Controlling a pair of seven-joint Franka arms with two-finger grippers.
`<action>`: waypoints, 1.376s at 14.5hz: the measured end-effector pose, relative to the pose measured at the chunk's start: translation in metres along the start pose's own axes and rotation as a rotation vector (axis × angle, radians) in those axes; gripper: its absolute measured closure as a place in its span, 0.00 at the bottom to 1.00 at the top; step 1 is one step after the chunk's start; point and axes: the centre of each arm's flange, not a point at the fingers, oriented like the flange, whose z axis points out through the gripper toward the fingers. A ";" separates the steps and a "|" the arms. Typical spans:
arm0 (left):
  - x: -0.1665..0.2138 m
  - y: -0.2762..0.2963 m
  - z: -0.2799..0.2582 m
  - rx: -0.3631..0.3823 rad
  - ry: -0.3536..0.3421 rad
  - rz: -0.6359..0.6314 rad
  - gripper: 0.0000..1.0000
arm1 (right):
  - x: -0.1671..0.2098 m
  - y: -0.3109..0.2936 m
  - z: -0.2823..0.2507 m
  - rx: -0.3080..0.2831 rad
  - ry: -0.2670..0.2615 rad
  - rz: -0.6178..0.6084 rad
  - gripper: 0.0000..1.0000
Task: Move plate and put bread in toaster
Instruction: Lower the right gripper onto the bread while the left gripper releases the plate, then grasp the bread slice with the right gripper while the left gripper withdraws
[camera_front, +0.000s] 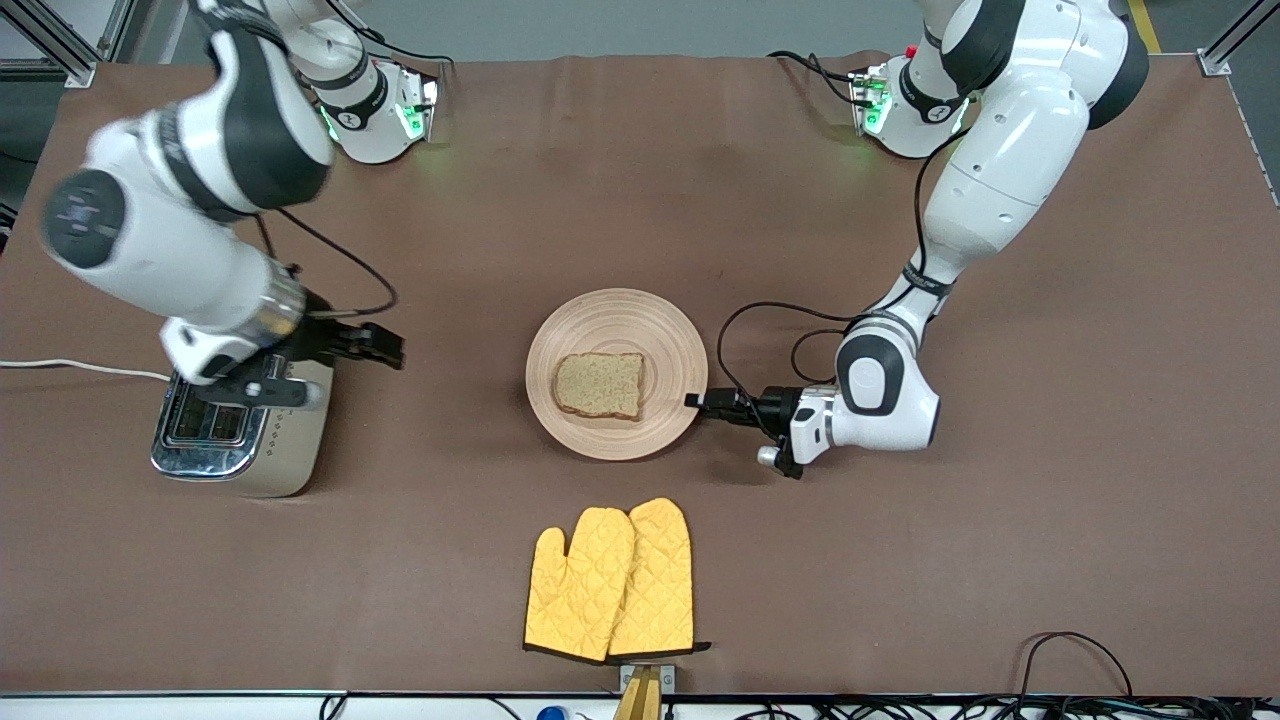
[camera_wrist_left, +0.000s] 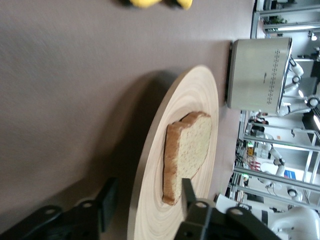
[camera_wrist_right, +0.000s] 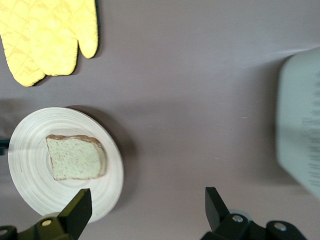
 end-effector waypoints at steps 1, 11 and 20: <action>0.006 0.008 -0.020 0.031 0.008 -0.008 0.22 | -0.006 -0.023 0.023 -0.001 0.006 0.012 0.00; 0.024 0.048 -0.236 0.494 0.080 -0.018 0.00 | -0.058 -0.139 0.199 -0.083 0.015 -0.042 0.28; -0.015 0.166 -0.296 0.877 0.048 -0.084 0.00 | -0.058 -0.137 0.255 -0.117 0.030 -0.052 0.33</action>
